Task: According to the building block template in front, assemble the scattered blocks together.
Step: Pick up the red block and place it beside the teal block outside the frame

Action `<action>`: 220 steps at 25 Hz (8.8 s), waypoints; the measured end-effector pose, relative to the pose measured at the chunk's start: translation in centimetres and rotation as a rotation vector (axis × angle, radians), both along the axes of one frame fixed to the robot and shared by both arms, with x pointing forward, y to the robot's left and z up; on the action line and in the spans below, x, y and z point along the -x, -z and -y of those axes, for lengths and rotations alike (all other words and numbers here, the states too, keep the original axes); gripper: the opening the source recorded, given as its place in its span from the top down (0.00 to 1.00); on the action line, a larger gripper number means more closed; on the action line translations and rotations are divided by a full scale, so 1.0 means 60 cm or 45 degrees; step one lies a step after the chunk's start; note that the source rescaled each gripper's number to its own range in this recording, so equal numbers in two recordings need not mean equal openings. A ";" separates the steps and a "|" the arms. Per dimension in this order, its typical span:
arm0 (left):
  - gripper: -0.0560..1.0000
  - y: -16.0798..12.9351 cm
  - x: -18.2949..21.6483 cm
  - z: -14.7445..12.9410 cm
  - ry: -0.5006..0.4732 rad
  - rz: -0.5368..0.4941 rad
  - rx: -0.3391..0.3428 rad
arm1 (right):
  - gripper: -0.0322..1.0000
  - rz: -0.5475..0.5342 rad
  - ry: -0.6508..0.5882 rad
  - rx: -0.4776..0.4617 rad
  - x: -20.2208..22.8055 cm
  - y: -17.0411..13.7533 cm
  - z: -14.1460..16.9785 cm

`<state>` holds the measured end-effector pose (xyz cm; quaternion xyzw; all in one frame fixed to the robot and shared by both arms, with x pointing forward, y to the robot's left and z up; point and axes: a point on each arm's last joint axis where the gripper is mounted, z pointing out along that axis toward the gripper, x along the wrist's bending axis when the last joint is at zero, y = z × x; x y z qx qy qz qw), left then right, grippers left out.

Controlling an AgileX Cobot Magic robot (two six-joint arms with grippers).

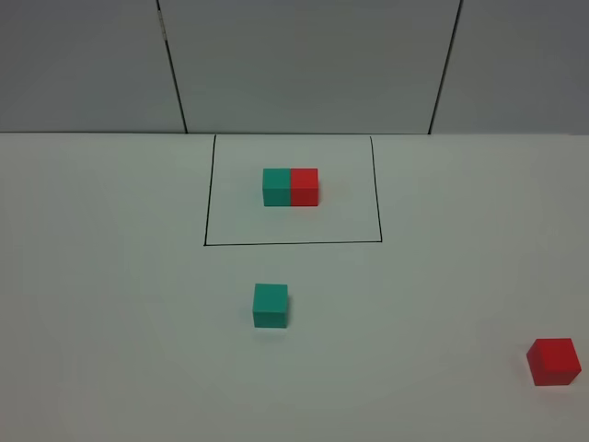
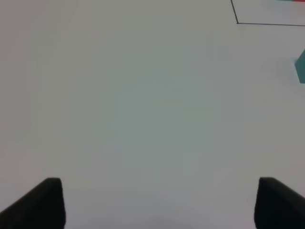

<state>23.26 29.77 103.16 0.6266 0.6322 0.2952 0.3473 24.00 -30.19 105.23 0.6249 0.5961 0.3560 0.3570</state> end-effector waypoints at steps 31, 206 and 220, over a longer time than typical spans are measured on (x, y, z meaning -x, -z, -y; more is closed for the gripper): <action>0.10 0.000 0.000 0.000 0.000 0.000 -0.002 | 0.01 -0.894 -0.597 0.751 -0.294 0.028 0.014; 0.11 0.000 0.000 0.000 -0.001 -0.001 -0.004 | 0.97 -1.060 -1.681 1.085 -0.579 0.273 -0.335; 0.11 0.000 0.000 0.000 -0.001 -0.001 -0.004 | 0.97 -1.082 -1.701 1.112 -0.596 0.273 -0.389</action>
